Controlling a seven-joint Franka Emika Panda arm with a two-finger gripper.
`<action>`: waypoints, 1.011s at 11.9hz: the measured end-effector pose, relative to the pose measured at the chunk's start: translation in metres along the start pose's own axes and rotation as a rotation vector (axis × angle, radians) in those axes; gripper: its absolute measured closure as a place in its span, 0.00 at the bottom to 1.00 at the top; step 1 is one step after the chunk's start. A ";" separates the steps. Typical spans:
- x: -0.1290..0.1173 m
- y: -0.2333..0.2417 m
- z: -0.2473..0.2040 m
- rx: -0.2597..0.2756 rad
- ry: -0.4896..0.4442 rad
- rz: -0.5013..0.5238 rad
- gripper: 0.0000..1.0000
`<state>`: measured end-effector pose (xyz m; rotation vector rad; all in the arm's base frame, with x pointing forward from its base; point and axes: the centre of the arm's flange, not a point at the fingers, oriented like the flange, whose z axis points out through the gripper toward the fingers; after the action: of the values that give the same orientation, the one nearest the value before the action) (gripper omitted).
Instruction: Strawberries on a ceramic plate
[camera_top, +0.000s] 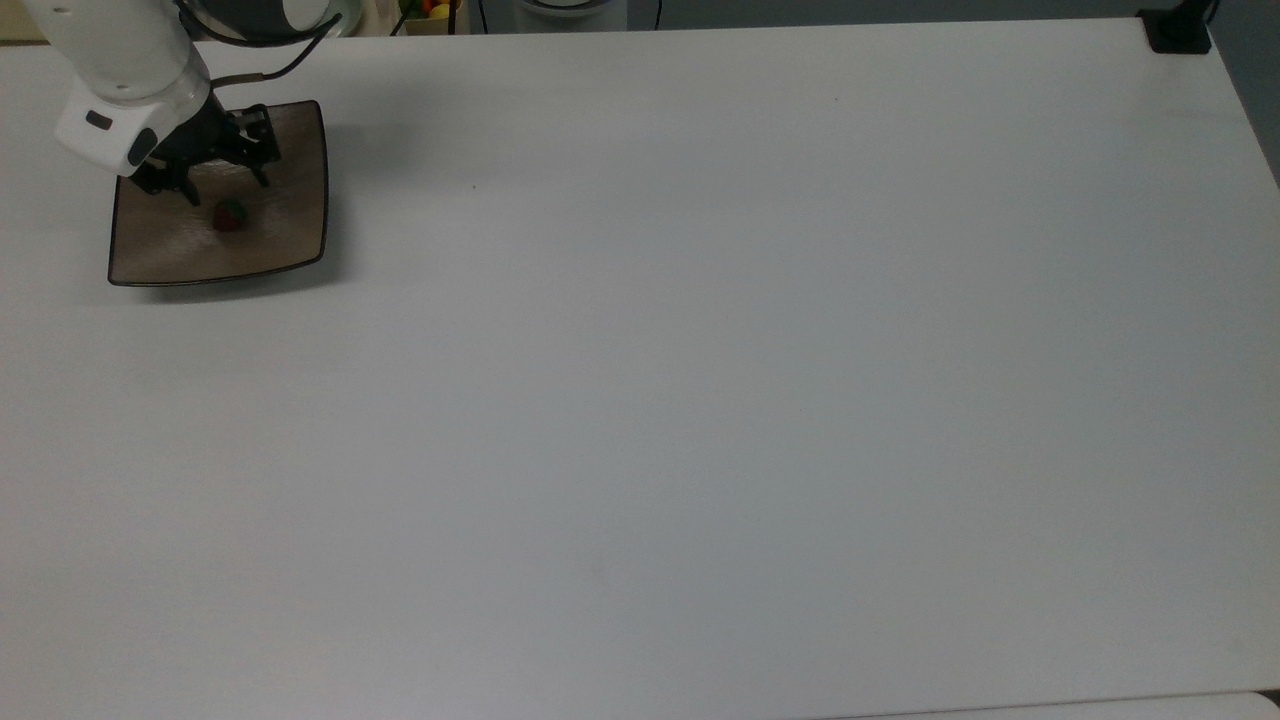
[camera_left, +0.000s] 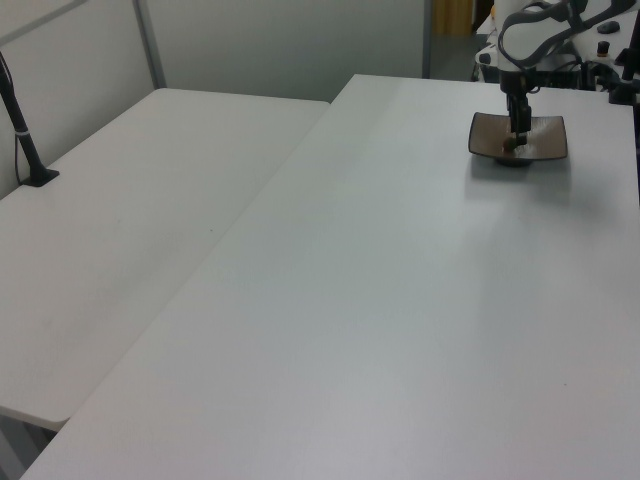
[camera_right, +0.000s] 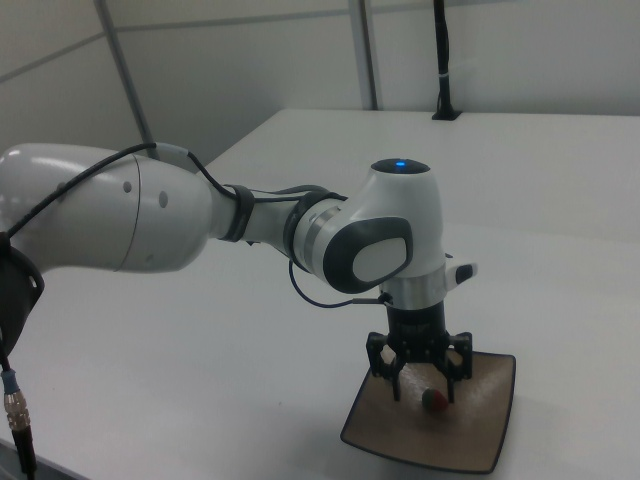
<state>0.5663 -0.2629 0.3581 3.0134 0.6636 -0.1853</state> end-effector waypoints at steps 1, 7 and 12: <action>-0.001 0.003 -0.006 -0.001 0.016 0.012 0.10; -0.040 -0.027 -0.179 0.048 0.090 0.107 0.00; -0.047 -0.110 -0.265 0.071 0.132 0.261 0.00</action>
<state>0.5058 -0.1623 0.6247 3.1622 0.2694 0.0011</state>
